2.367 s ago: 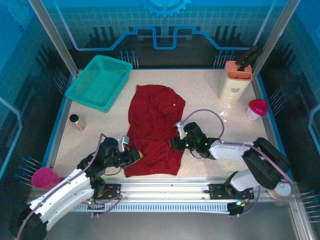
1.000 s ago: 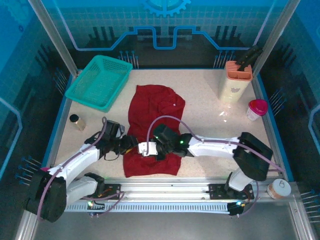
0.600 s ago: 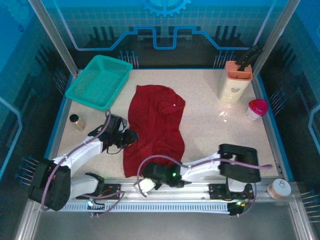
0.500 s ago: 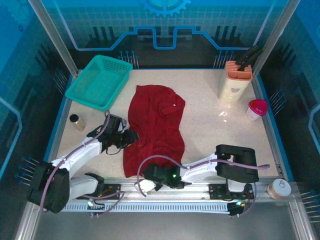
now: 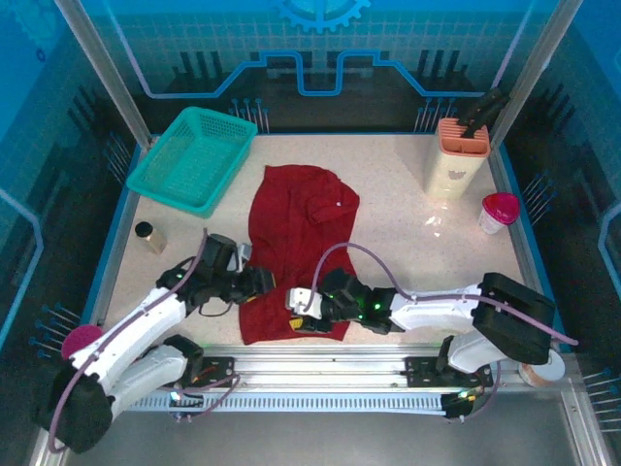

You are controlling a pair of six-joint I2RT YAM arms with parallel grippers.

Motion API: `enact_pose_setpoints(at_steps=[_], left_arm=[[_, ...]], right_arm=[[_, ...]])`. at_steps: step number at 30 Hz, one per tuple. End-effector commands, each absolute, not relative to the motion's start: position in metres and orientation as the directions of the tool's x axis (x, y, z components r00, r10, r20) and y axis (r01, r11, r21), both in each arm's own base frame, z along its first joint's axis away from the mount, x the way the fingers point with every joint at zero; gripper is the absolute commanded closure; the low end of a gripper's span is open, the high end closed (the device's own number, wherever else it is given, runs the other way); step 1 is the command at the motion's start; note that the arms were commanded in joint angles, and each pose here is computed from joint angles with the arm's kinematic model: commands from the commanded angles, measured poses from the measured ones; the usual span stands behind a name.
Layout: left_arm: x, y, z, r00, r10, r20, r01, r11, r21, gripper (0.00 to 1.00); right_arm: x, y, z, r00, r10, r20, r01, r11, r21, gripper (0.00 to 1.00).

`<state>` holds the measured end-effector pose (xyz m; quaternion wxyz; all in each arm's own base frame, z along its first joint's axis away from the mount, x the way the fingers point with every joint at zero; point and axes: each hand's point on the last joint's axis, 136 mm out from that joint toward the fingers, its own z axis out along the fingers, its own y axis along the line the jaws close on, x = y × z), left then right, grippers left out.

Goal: Fold the inside-out t-shirt

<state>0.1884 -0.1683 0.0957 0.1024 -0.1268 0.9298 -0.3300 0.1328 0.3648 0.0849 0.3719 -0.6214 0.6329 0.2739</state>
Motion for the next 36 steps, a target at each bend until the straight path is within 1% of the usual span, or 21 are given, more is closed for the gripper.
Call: enact_pose_setpoints(at_steps=[1, 4, 6, 7, 8, 10, 11, 12, 13, 14, 16, 18, 20, 23, 25, 28, 30, 31, 32, 34, 36], left_arm=[[0.165, -0.161, 0.061, -0.958, -0.286, -0.019, -0.234, 0.818, -0.525, 0.53], [0.169, -0.165, 0.052, -0.956, -0.291, -0.034, -0.232, 0.821, -0.521, 0.54], [0.175, -0.171, 0.053, -0.958, -0.285, -0.041, -0.217, 0.81, -0.545, 0.58], [0.178, -0.173, 0.053, -0.957, -0.285, -0.047, -0.213, 0.807, -0.551, 0.61], [0.181, -0.174, 0.054, -0.958, -0.281, -0.058, -0.203, 0.807, -0.554, 0.68], [0.189, -0.176, 0.056, -0.958, -0.272, -0.093, -0.178, 0.814, -0.554, 0.8], [0.193, -0.176, 0.057, -0.958, -0.266, -0.109, -0.166, 0.822, -0.545, 0.88], [0.197, -0.176, 0.062, -0.959, -0.256, -0.124, -0.151, 0.828, -0.54, 0.95], [0.2, -0.177, 0.067, -0.961, -0.241, -0.136, -0.133, 0.834, -0.535, 1.0], [0.202, -0.178, 0.075, -0.964, -0.222, -0.147, -0.112, 0.84, -0.531, 1.0], [0.204, -0.176, 0.092, -0.962, -0.2, -0.184, -0.078, 0.851, -0.519, 1.0], [0.207, -0.168, 0.109, -0.95, -0.194, -0.247, -0.049, 0.869, -0.493, 1.0], [0.207, -0.159, 0.126, -0.937, -0.188, -0.295, -0.03, 0.884, -0.467, 1.0], [0.205, -0.147, 0.15, -0.917, -0.183, -0.354, -0.011, 0.899, -0.438, 1.0], [0.205, -0.141, 0.157, -0.903, -0.18, -0.391, 0.001, 0.907, -0.421, 1.0], [0.209, -0.133, 0.152, -0.888, -0.175, -0.425, 0.002, 0.924, -0.383, 1.0], [0.207, -0.129, 0.136, -0.9, -0.179, -0.398, -0.025, 0.931, -0.364, 1.0], [0.204, -0.13, 0.128, -0.908, -0.187, -0.374, -0.041, 0.93, -0.365, 1.0], [0.201, -0.131, 0.118, -0.917, -0.198, -0.347, -0.058, 0.925, -0.375, 0.93], [0.193, -0.136, 0.1, -0.929, -0.224, -0.293, -0.089, 0.907, -0.413, 0.85], [0.186, -0.142, 0.091, -0.938, -0.245, -0.243, -0.112, 0.882, -0.458, 0.67]], right_arm=[[0.114, 0.37, 0.076, 0.014, -0.609, -0.793, -1.0, 0.001, -0.019, 0.56], [0.103, 0.367, 0.065, 0.088, -0.662, -0.745, -0.996, -0.053, -0.07, 0.58], [0.103, 0.367, 0.06, 0.143, -0.691, -0.709, -0.989, -0.072, -0.13, 0.6], [0.104, 0.368, 0.059, 0.169, -0.7, -0.694, -0.984, -0.083, -0.156, 0.62], [0.104, 0.368, 0.058, 0.2, -0.709, -0.676, -0.978, -0.099, -0.185, 0.66], [0.107, 0.37, 0.06, 0.272, -0.715, -0.644, -0.958, -0.137, -0.252, 0.78], [0.107, 0.371, 0.062, 0.307, -0.712, -0.631, -0.946, -0.158, -0.282, 0.85], [0.109, 0.371, 0.066, 0.338, -0.705, -0.624, -0.935, -0.174, -0.309, 0.91], [0.109, 0.372, 0.07, 0.362, -0.694, -0.622, -0.926, -0.189, -0.328, 0.95], [0.108, 0.371, 0.076, 0.395, -0.676, -0.622, -0.913, -0.212, -0.349, 1.0], [0.104, 0.367, 0.089, 0.458, -0.633, -0.624, -0.886, -0.273, -0.374, 1.0], [0.099, 0.361, 0.103, 0.525, -0.569, -0.633, -0.851, -0.34, -0.4, 1.0], [0.1, 0.357, 0.117, 0.566, -0.53, -0.631, -0.824, -0.353, -0.443, 1.0], [0.109, 0.358, 0.134, 0.6, -0.501, -0.624, -0.798, -0.317, -0.513, 1.0], [0.112, 0.359, 0.137, 0.609, -0.481, -0.63, -0.791, -0.31, -0.527, 1.0], [0.108, 0.363, 0.124, 0.568, -0.47, -0.676, -0.823, -0.312, -0.475, 1.0], [0.1, 0.373, 0.108, 0.5, -0.458, -0.735, -0.866, -0.287, -0.41, 0.98], [0.094, 0.377, 0.101, 0.49, -0.456, -0.743, -0.871, -0.296, -0.392, 0.96], [0.09, 0.382, 0.092, 0.492, -0.468, -0.734, -0.87, -0.303, -0.39, 0.94], [0.087, 0.387, 0.078, 0.487, -0.507, -0.712, -0.873, -0.303, -0.381, 0.88], [0.091, 0.389, 0.079, 0.476, -0.516, -0.712, -0.88, -0.269, -0.392, 0.77]])
